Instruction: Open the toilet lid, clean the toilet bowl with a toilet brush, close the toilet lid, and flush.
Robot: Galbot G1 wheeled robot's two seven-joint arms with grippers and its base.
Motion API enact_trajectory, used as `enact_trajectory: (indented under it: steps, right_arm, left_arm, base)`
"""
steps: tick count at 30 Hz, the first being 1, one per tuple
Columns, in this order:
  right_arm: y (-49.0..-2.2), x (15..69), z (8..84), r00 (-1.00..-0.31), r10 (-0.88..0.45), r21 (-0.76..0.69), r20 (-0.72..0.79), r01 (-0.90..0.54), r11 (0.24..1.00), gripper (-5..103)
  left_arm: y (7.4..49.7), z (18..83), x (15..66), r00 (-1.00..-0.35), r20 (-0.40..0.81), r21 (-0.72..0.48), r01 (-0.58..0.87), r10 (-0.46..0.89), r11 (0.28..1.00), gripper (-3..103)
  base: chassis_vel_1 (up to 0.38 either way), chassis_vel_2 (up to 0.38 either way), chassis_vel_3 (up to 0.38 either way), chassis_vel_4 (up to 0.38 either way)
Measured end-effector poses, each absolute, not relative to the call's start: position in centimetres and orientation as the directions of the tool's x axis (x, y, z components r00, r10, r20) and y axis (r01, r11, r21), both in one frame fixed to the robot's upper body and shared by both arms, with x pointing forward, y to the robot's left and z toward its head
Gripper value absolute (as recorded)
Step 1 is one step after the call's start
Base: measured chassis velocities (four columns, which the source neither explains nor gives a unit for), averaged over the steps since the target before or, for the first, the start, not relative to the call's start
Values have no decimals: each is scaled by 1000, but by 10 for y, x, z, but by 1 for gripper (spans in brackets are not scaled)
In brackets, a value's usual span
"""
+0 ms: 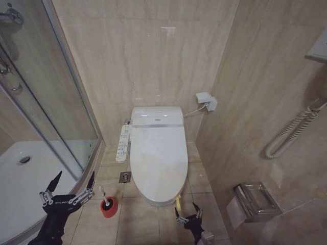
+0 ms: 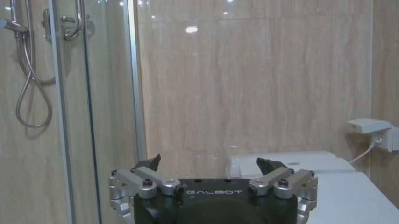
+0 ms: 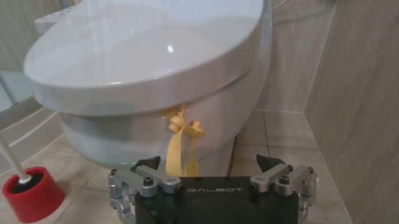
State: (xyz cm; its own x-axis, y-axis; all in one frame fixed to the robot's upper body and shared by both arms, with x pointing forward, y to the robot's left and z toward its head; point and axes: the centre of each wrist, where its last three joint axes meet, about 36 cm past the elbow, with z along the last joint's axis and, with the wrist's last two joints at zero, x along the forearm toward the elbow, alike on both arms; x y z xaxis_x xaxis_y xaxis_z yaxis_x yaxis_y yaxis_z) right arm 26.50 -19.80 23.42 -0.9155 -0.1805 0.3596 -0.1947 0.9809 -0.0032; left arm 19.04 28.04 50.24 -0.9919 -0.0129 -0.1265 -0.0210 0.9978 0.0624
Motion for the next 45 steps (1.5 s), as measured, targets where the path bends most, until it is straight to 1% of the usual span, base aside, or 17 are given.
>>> enact_trajectory:
  steps: [18,19,26,27,34,35,40,41,45]
  right_arm:
    - [-202,271,223,-916,-156,-14,369,-174,985,99]
    - [-201,271,223,-917,-157,-13,366,-174,985,73]
    - [-199,271,220,-919,-163,-11,360,-179,984,73]
    - [-199,270,221,-919,-165,-10,358,-180,984,46]
    - [-200,267,222,-925,-172,-13,339,-188,982,46]
    - [-201,266,222,-930,-172,-27,324,-191,981,19]
    - [-206,263,221,-941,-165,-58,296,-190,980,19]
    - [-209,264,222,-945,-159,-65,285,-185,981,2]
    - [-216,264,230,-960,-133,-59,248,-152,987,2]
  left_arm:
    - [280,502,190,-992,-127,62,-21,-13,998,100]
    - [280,502,190,-992,-127,62,-21,-13,998,100]
    - [280,502,190,-992,-127,62,-21,-13,998,100]
    - [280,502,190,-992,-126,62,-21,-13,998,100]
    - [280,502,190,-992,-127,62,-21,-13,998,100]
    - [280,502,190,-992,-127,62,-21,-13,998,100]
    - [280,502,190,-992,-127,62,-21,-13,998,100]
    - [280,502,190,-992,-127,62,-21,-13,998,100]
    - [280,502,190,-992,-127,62,-21,-13,998,100]
  base:
    - [0,0,0,0]
    - [0,0,0,0]
    - [0,0,0,0]
    - [0,0,0,0]
    - [0,0,0,0]
    - [0,0,0,0]
    - [0,0,0,0]
    - [0,0,0,0]
    - [0,0,0,0]
